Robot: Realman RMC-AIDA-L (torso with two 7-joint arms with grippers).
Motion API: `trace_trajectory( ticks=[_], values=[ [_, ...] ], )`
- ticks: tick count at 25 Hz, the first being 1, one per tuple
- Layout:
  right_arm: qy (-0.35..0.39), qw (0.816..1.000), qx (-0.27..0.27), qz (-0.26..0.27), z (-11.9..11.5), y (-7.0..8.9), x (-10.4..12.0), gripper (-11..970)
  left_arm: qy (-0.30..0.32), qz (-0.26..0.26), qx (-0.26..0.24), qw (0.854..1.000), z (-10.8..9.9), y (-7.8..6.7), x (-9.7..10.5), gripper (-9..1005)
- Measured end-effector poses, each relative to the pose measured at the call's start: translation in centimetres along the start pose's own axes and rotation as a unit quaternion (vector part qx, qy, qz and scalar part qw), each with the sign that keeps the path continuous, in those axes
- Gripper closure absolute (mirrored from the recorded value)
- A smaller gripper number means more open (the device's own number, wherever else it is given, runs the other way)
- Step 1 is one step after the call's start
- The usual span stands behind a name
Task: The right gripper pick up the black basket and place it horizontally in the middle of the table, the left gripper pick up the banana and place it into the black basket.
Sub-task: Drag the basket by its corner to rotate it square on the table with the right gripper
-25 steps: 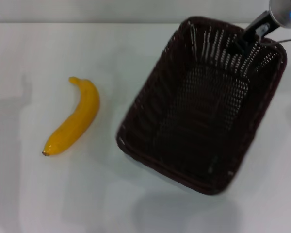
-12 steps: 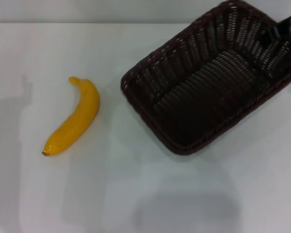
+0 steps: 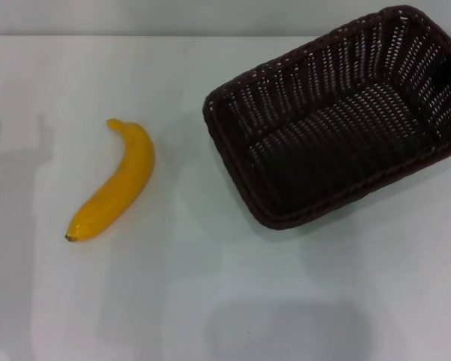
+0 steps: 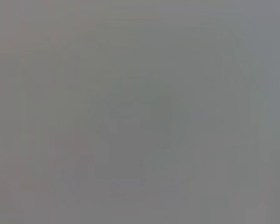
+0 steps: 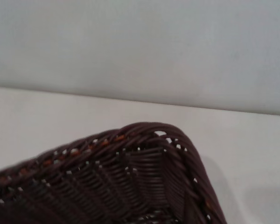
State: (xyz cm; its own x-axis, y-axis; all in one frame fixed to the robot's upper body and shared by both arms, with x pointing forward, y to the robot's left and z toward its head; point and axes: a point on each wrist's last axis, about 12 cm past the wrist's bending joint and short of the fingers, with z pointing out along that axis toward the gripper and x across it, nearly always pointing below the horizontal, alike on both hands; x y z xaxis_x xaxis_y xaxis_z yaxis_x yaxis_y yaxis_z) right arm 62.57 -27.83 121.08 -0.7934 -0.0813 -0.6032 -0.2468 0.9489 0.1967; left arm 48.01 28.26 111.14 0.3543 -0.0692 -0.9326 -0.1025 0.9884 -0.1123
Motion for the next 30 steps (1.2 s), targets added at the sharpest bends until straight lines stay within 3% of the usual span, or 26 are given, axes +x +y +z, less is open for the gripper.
trace_trajectory(
  ticks=[4, 9, 21, 30],
  values=[
    [-0.02, 0.999, -0.028, 0.025, -0.3, 0.1, 0.9, 796, -0.003, 0.0, 0.004, 1.0, 0.2, -0.1, -0.1, 310],
    [-0.038, 0.997, -0.054, 0.028, 0.1, 1.7, 1.0, 798, -0.006, -0.011, 0.009, 1.0, 0.4, 0.2, -0.1, 310],
    [-0.06, 0.995, -0.062, 0.042, 0.0, 3.2, 2.3, 799, -0.006, -0.012, 0.012, 1.0, 0.2, 0.7, -0.2, 310],
    [-0.069, 0.993, -0.082, 0.042, 1.2, 5.1, 3.2, 799, -0.002, -0.015, 0.016, 1.0, 0.0, 0.7, 0.0, 311]
  ],
)
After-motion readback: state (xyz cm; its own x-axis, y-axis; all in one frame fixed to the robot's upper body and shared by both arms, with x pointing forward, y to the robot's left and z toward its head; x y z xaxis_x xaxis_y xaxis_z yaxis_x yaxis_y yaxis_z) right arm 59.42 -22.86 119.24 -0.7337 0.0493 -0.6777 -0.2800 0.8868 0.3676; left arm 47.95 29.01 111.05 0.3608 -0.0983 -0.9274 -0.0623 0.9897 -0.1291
